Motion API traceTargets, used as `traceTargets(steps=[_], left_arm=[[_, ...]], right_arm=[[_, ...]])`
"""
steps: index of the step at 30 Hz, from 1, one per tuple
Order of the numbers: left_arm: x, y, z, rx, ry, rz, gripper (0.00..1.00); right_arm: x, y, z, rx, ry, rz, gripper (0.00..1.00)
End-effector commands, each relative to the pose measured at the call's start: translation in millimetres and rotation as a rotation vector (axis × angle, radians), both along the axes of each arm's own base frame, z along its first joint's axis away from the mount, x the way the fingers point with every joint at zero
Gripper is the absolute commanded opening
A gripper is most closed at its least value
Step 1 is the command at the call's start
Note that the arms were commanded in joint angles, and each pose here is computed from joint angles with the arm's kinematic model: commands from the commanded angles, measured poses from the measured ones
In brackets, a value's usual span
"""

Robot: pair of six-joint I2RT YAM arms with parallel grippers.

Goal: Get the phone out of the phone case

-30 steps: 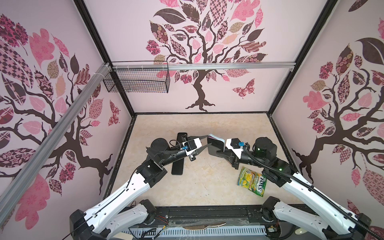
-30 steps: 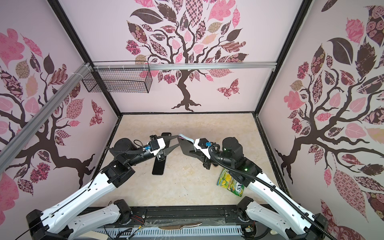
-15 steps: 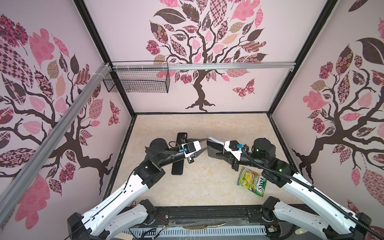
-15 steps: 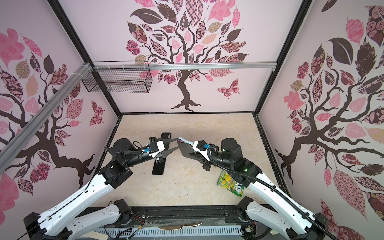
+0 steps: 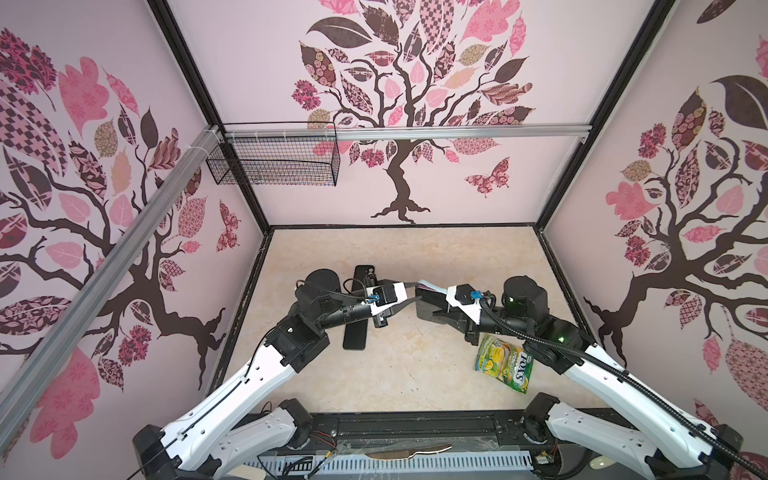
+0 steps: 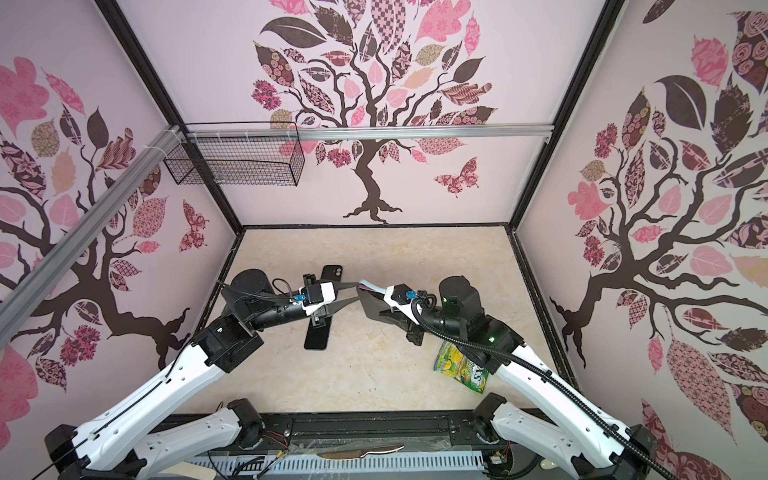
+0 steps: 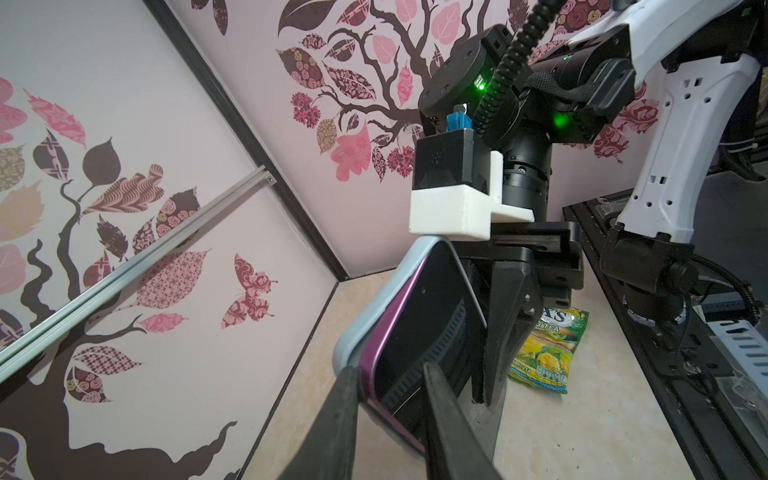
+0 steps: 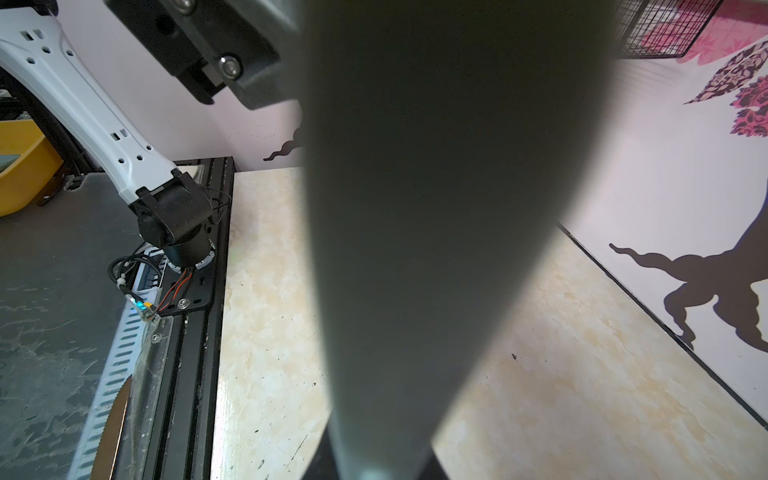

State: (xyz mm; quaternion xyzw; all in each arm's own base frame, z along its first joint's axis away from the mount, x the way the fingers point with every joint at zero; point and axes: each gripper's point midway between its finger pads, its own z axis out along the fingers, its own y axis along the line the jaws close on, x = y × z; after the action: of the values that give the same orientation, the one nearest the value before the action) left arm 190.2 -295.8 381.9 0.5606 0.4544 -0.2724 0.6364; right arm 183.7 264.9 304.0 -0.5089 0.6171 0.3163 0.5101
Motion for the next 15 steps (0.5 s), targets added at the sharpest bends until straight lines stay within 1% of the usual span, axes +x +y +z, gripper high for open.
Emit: traceTargets(steps=[1, 7, 13, 15], left_arm=[[-11.2, -12.7, -55.6, 0.154, 0.167, -0.091, 0.28], [-17.9, -14.5, -59.4, 0.154, 0.202, -0.131, 0.30], [-30.0, -16.3, -59.1, 0.137, 0.243, -0.199, 0.31], [-29.3, -15.9, -58.0, 0.124, 0.245, -0.192, 0.31]], right_arm=[[-35.5, 18.8, 77.8, 0.166, -0.231, 0.206, 0.00], [-35.9, 19.0, 78.4, 0.170, -0.233, 0.210, 0.00], [-39.2, 18.5, 82.0, 0.189, -0.229, 0.220, 0.00], [-40.3, 17.6, 83.5, 0.198, -0.233, 0.220, 0.00]])
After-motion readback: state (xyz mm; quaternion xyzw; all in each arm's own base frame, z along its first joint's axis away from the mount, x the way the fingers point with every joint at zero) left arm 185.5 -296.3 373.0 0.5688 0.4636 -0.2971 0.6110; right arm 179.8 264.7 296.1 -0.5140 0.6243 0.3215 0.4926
